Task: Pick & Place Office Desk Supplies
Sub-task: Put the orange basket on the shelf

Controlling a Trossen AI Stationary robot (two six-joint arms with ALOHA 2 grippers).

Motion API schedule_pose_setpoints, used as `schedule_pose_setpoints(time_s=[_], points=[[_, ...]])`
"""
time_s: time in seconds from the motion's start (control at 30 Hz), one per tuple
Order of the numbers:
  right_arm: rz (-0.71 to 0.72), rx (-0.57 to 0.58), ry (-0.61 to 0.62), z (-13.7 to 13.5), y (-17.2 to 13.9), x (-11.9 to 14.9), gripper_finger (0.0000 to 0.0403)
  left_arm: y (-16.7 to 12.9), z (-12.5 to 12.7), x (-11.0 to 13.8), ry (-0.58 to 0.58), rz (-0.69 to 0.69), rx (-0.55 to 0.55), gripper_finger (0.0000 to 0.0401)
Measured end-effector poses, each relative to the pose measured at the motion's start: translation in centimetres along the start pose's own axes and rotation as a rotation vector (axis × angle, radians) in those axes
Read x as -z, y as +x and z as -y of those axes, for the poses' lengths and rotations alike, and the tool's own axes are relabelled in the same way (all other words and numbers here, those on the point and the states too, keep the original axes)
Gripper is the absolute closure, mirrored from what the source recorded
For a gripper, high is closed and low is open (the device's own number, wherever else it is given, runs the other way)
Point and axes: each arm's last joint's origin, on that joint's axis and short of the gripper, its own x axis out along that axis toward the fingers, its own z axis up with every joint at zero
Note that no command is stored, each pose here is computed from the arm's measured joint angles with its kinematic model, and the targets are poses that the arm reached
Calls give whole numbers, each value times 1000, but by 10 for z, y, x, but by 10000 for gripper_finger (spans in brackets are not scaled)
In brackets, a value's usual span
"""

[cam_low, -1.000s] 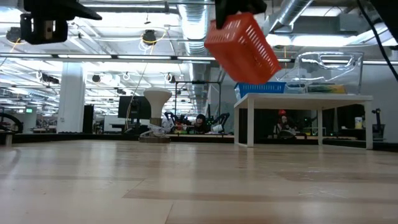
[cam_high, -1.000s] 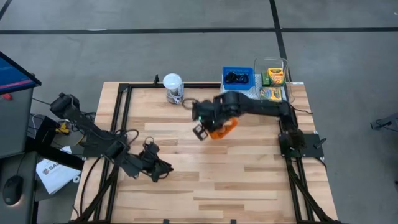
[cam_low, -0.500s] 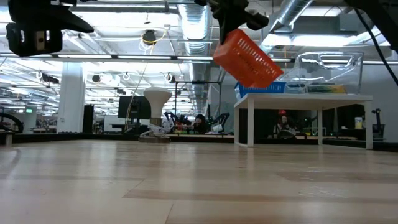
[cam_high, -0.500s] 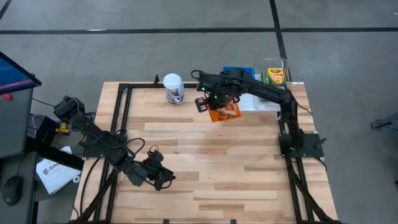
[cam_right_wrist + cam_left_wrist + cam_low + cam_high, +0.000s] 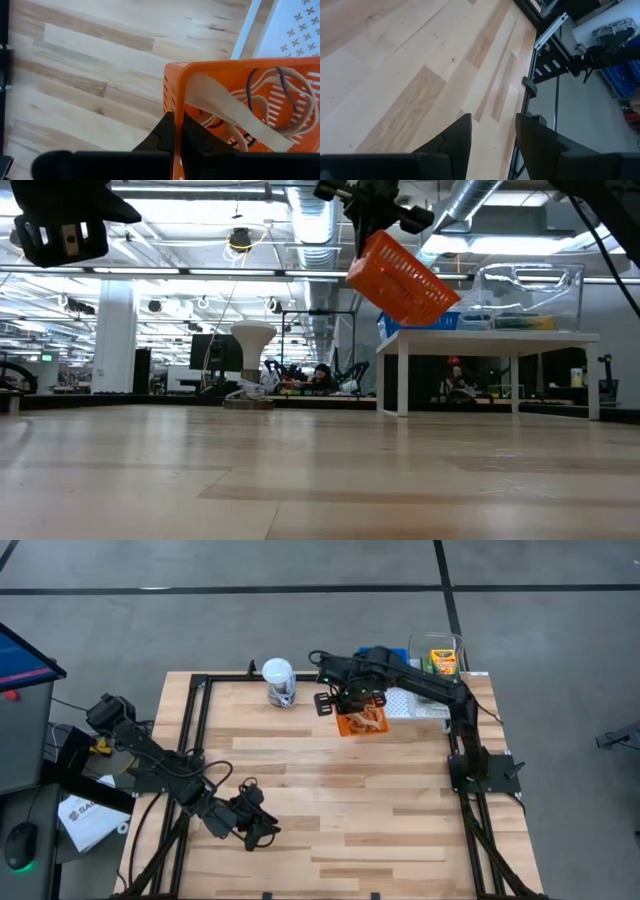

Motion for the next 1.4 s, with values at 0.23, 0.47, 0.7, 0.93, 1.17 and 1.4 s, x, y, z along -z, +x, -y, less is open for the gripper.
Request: schedule_pose_setpoints(time_s=[0.23, 0.47, 0.7, 0.93, 1.17, 1.4], points=[[0, -2, 12, -3, -1, 5, 400, 0, 0, 0, 22, -18, 7, 256], [14, 6, 13, 0, 0, 0, 400, 0, 0, 1, 22, -20, 8, 256], [26, 15, 3, 8, 0, -14, 400, 0, 0, 1, 22, -38, 16, 256], [26, 18, -10, 14, 1, -24, 400, 0, 0, 1, 22, -38, 16, 256], [29, 21, -16, 20, 1, -33, 400, 0, 0, 1, 22, -38, 16, 256], [29, 22, -24, 24, 1, -38, 400, 0, 0, 1, 21, -38, 16, 256]])
